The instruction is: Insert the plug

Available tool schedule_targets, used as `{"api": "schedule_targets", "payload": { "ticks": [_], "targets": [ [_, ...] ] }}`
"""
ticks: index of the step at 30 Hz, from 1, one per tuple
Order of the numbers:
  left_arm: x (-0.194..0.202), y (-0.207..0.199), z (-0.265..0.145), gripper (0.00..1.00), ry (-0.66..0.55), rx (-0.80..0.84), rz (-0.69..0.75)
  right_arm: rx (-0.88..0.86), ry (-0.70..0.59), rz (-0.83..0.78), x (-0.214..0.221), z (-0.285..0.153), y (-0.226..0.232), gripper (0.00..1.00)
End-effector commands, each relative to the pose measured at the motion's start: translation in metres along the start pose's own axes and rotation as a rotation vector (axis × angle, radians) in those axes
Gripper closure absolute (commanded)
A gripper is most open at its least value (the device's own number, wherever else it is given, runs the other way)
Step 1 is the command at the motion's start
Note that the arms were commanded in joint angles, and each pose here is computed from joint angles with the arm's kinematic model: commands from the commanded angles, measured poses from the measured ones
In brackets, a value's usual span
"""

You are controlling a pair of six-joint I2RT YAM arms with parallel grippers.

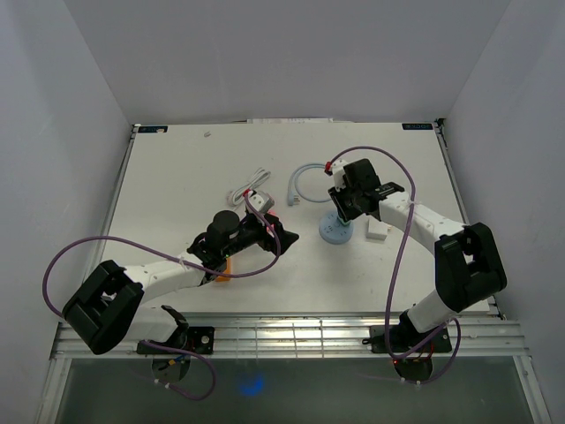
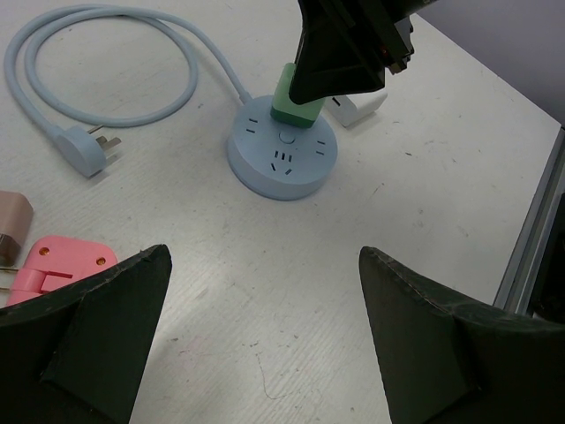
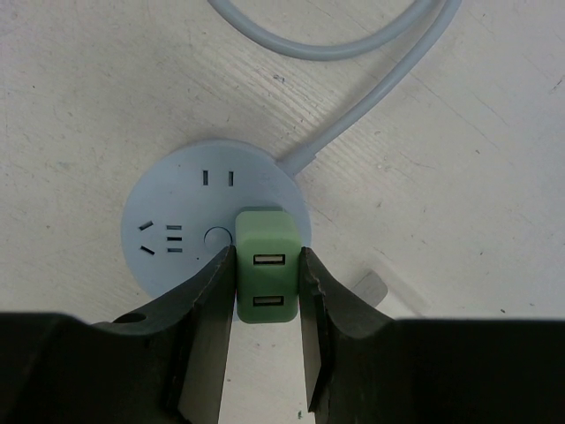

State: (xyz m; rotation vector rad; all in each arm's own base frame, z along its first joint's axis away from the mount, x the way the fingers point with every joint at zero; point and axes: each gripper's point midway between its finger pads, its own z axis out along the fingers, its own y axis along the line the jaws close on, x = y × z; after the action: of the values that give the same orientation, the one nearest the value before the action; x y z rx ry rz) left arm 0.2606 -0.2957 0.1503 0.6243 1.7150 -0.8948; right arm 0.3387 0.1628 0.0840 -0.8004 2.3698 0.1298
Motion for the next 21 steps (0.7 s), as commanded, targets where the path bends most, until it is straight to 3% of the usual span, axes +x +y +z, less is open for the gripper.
{"api": "schedule_targets", "payload": {
  "ticks": [1, 11, 15, 21],
  "targets": [
    [-0.014, -0.004, 0.005, 0.02, -0.025, 0.020, 0.008, 0.003, 0.099, 0.012, 0.030, 0.012, 0.002, 0.92],
    [-0.014, -0.001, 0.004, 0.02, -0.028, -0.003, -0.001, 0.003, 0.072, 0.026, 0.031, 0.007, 0.005, 0.92],
    [-0.012, 0.006, 0.005, 0.02, -0.026, -0.035, -0.022, -0.090, 0.048, 0.072, 0.023, 0.008, 0.026, 0.92],
    [-0.013, 0.018, 0.002, 0.02, -0.024, -0.068, -0.052, -0.036, 0.088, 0.132, 0.020, 0.018, 0.031, 0.92]
  ]
}}
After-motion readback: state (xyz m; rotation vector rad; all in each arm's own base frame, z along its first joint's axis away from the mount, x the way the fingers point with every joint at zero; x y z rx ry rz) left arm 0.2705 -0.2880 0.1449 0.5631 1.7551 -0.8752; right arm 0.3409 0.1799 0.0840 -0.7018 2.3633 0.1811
